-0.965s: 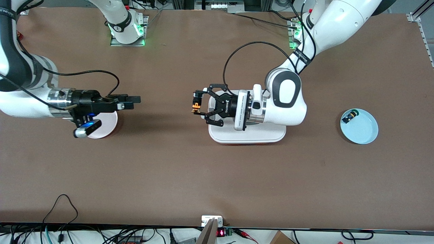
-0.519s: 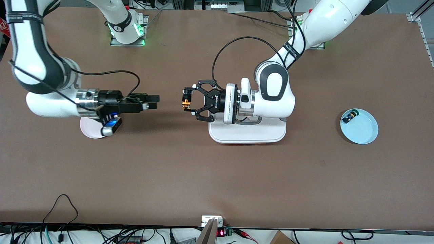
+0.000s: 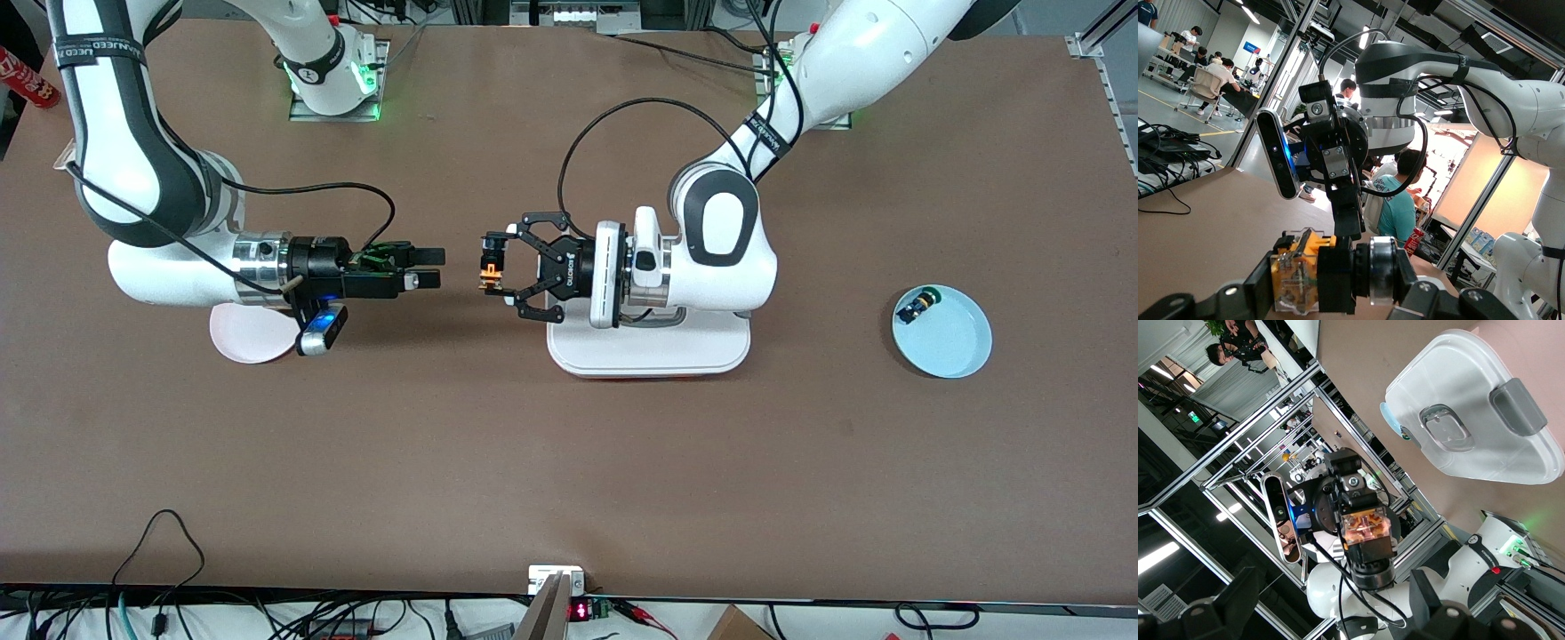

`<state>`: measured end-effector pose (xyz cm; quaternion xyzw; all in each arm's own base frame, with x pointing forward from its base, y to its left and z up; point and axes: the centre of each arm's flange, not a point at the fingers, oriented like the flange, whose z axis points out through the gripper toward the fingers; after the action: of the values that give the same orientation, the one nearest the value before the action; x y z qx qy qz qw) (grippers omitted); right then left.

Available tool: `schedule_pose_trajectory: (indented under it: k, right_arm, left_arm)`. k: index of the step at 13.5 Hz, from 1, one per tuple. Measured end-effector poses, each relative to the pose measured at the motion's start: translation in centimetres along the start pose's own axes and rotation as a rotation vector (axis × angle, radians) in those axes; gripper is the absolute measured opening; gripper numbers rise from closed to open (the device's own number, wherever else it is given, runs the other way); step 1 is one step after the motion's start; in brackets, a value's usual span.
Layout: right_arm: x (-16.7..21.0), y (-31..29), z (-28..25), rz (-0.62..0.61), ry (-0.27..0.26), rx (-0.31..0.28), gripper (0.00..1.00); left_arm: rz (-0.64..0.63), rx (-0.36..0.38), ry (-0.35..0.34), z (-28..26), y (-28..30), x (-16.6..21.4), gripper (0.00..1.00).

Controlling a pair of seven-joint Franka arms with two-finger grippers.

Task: Transfer orange switch to right arm and place
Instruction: 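Bring the switch toward the right gripper and close the right gripper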

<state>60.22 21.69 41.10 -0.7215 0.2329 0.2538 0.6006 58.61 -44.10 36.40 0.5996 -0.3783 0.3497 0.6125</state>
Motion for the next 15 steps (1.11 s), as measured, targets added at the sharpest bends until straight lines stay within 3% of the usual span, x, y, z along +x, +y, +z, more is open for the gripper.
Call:
schedule_pose_trajectory:
  k: [6,10,15]
  right_arm:
    - [0.8,1.1,1.6,0.007,-0.009,-0.017,1.0]
    - [1.8,1.8,2.4,0.036,-0.008,0.042,1.0]
    - [1.8,2.6,5.5,0.03,0.002,0.02,1.0]
  left_arm:
    - [0.0,0.0,0.0,0.0,0.0,0.0,0.72]
    - [-0.007,0.001,0.008,0.1,0.0,0.0,0.72]
    - [-0.007,0.001,0.008,0.1,0.0,0.0,0.72]
